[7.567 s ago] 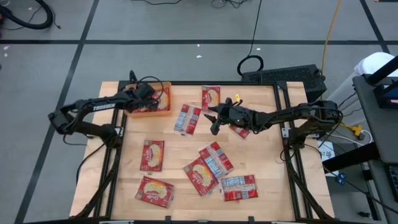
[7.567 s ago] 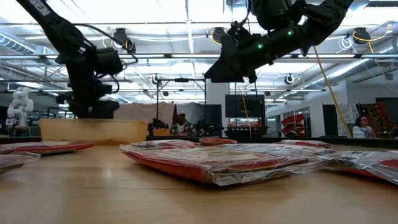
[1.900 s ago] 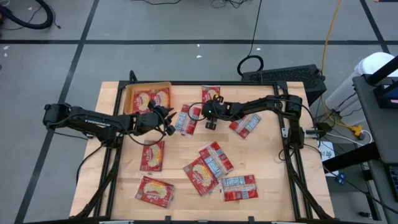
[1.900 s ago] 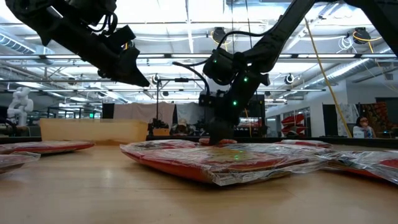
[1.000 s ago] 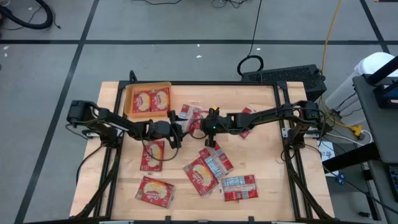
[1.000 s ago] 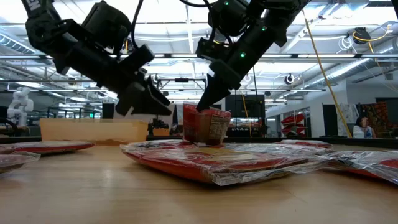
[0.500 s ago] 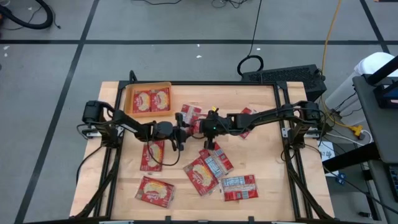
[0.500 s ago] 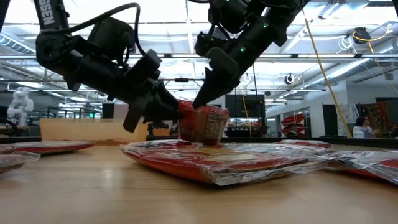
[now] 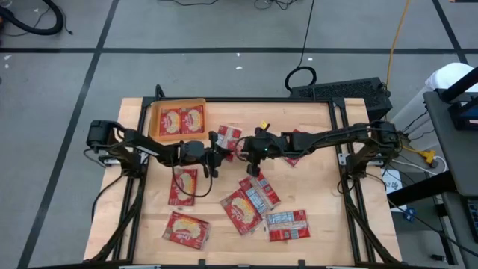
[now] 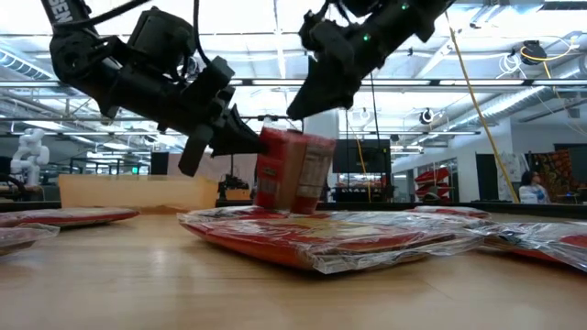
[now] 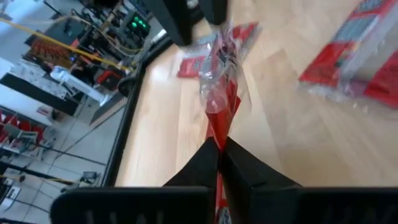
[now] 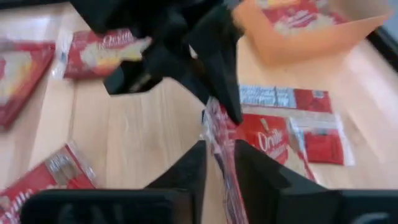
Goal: Sort popcorn bags into baskets
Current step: Put the red popcorn bag into the orange bin
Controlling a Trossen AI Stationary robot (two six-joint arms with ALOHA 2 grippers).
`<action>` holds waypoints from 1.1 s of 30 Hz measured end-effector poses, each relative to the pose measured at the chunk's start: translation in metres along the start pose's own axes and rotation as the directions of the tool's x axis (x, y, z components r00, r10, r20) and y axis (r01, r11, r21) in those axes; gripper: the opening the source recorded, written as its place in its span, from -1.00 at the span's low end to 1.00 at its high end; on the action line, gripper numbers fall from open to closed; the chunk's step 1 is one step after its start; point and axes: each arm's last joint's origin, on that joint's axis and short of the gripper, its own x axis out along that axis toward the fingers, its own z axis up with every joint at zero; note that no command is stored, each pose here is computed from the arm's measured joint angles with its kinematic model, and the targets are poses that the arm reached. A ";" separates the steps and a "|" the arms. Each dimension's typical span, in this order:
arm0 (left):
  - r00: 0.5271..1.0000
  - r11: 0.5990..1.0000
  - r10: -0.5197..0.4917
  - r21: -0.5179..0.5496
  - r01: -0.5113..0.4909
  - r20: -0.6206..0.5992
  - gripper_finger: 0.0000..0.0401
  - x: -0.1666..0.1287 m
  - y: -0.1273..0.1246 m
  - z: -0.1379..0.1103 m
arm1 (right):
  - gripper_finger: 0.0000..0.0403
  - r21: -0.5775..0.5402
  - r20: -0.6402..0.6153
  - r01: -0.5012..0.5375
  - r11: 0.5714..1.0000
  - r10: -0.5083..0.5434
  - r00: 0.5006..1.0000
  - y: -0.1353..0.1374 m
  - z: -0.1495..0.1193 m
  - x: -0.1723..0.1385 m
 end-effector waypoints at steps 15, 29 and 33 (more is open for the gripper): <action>0.999 0.910 -0.021 0.414 0.002 0.042 -0.96 -0.004 -0.012 0.012 | 0.05 0.519 0.027 -0.005 0.855 -0.011 1.000 -0.021 -0.086 -0.030; 0.965 0.749 0.070 0.626 -0.218 0.252 -0.95 -0.036 0.001 0.056 | 0.18 0.633 0.423 -0.351 0.691 0.071 0.903 -0.020 -0.113 -0.024; 0.950 0.675 0.081 0.685 -0.274 0.301 -0.95 -0.045 -0.002 0.067 | 0.18 0.596 0.484 -0.431 0.678 0.125 0.866 -0.018 -0.105 -0.027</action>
